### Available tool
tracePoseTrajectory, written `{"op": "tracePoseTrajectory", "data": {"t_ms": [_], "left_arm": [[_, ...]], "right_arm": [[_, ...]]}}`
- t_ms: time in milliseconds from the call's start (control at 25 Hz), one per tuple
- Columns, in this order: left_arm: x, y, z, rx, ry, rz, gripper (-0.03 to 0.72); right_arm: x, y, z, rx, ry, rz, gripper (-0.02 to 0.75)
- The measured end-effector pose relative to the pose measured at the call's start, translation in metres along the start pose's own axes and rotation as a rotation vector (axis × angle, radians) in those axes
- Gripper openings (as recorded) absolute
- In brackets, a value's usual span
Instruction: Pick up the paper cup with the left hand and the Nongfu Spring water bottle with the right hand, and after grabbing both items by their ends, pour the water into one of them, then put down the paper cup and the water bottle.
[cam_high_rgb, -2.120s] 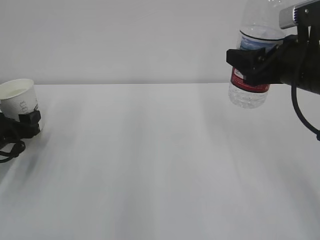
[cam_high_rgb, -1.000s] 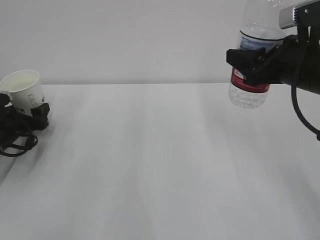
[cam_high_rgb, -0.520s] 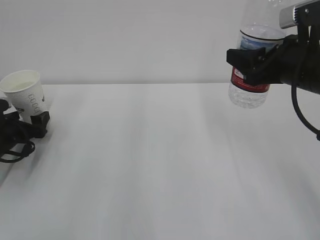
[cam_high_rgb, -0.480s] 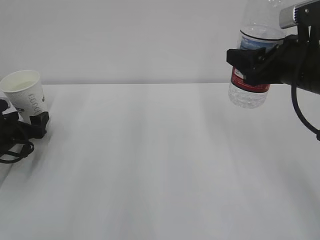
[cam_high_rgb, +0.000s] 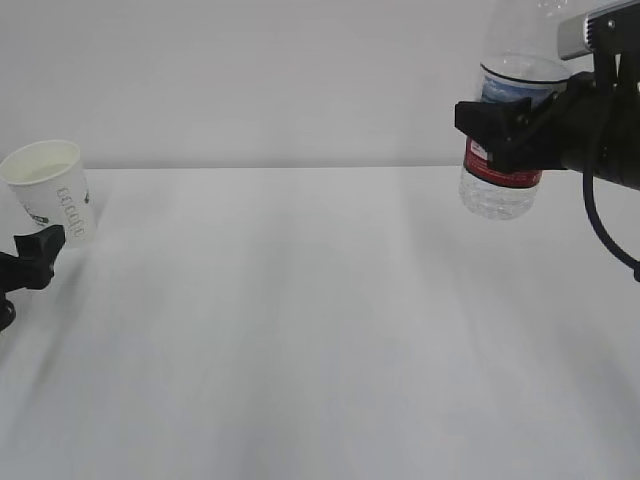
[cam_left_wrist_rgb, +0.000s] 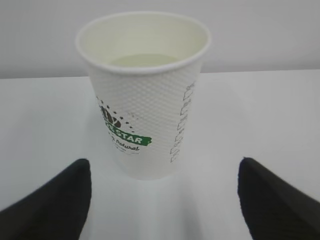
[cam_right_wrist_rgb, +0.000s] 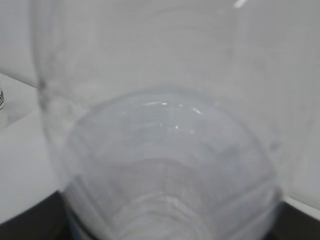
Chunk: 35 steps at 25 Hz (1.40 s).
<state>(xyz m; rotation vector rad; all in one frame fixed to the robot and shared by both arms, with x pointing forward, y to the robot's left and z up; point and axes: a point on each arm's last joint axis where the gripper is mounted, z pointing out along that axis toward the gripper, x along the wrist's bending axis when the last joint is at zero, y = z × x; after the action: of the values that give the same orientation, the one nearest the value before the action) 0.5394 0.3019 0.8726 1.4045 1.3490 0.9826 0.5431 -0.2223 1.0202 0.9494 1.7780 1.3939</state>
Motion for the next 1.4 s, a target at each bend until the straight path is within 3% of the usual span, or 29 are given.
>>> {"op": "tracePoseTrajectory", "data": {"t_ms": [280,680,840,1160,1400], "left_arm": [[-0.008,0.025,-0.046,-0.06,-0.02,0.018,0.675],[-0.015,0.072,-0.09,-0.25,-0.023,0.052,0.654],[-0.016,0.085,-0.103,-0.268,-0.015,0.066,0.639],[-0.017,0.095,-0.113,-0.287,-0.01,0.078,0.617],[-0.017,0.094,-0.113,-0.284,-0.011,0.079,0.608]], "right_arm": [[-0.002,-0.004,0.0,0.045,-0.024,0.003,0.458],[-0.004,-0.004,0.0,0.042,-0.041,0.029,0.458],[-0.007,-0.004,0.0,0.039,-0.078,0.067,0.458],[-0.015,-0.004,-0.001,0.041,-0.167,-0.025,0.458],[-0.022,-0.025,0.011,0.103,-0.212,-0.008,0.458]]}}
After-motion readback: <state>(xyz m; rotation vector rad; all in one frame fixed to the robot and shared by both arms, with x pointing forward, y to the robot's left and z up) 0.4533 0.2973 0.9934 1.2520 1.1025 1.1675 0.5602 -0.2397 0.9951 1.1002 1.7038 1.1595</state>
